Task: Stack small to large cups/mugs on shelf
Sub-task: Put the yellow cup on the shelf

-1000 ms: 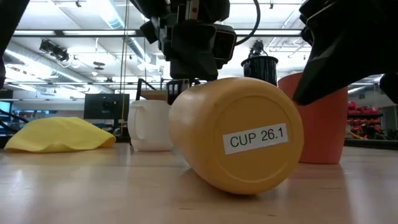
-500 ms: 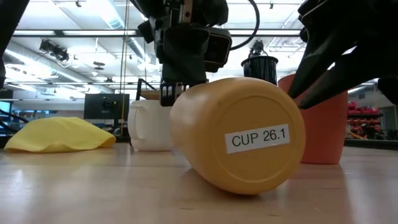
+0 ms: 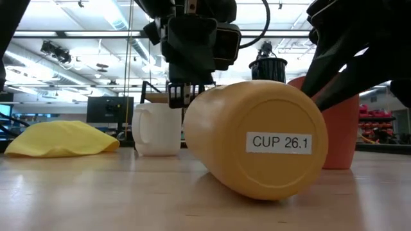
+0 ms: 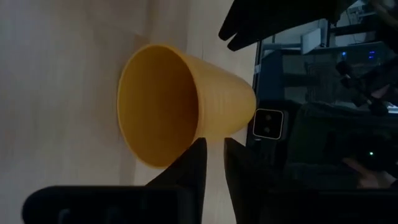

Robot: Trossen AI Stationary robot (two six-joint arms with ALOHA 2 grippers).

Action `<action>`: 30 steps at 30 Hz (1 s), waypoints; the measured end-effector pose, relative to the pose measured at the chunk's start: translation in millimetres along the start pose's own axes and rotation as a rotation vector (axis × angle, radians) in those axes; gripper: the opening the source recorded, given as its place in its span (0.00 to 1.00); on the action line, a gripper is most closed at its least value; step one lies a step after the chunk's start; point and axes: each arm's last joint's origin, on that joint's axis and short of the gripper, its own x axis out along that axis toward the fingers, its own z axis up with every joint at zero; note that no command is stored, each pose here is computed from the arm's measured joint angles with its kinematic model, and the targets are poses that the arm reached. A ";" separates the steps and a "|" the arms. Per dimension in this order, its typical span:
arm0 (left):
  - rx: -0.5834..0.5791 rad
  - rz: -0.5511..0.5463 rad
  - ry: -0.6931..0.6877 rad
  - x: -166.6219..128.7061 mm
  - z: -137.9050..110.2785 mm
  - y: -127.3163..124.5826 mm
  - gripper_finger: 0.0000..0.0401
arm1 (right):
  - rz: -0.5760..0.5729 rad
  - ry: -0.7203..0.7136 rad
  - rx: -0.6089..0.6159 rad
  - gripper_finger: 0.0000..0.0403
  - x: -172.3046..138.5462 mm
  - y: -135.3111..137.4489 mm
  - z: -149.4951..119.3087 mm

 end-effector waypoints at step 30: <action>-0.035 -0.033 0.033 11.5 0.6 9.1 0.17 | -0.020 0.019 -0.042 0.14 13.7 9.6 23.8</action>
